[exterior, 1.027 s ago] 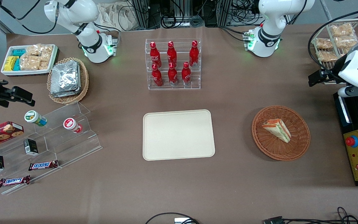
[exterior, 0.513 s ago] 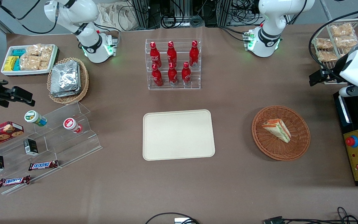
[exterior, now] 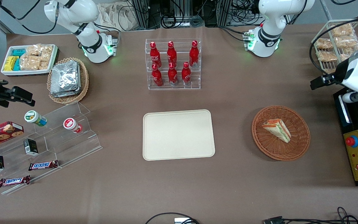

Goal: Place sandwich from basket to tray
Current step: 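Move the open left gripper down over the sandwich in the wicker basket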

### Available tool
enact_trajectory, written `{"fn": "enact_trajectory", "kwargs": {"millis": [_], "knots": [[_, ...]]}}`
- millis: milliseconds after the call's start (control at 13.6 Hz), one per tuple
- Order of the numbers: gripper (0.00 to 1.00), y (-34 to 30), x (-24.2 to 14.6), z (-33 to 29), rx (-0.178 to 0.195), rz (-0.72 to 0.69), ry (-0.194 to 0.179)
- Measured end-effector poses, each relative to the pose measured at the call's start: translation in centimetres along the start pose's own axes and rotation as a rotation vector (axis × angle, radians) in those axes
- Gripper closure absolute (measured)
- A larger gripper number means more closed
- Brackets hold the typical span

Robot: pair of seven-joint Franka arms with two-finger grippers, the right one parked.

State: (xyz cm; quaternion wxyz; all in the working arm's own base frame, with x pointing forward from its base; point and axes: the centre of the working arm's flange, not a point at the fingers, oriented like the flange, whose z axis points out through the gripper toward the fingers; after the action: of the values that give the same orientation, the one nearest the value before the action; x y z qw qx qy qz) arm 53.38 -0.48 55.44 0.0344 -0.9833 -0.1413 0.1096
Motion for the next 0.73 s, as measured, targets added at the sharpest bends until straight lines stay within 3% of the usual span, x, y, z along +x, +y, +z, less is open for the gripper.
{"fn": "enact_trajectory", "kwargs": {"millis": [147, 367, 587, 733], "knots": [[0.03, 0.6, 2.2, 2.8, 0.009, -0.066, -0.042], [0.02, 1.4, 6.2, 7.9, 0.010, -0.140, -0.070], [0.01, 2.3, 9.4, 12.6, 0.005, -0.179, -0.080], [0.01, 2.8, 10.9, 15.1, -0.017, -0.197, -0.082]]}}
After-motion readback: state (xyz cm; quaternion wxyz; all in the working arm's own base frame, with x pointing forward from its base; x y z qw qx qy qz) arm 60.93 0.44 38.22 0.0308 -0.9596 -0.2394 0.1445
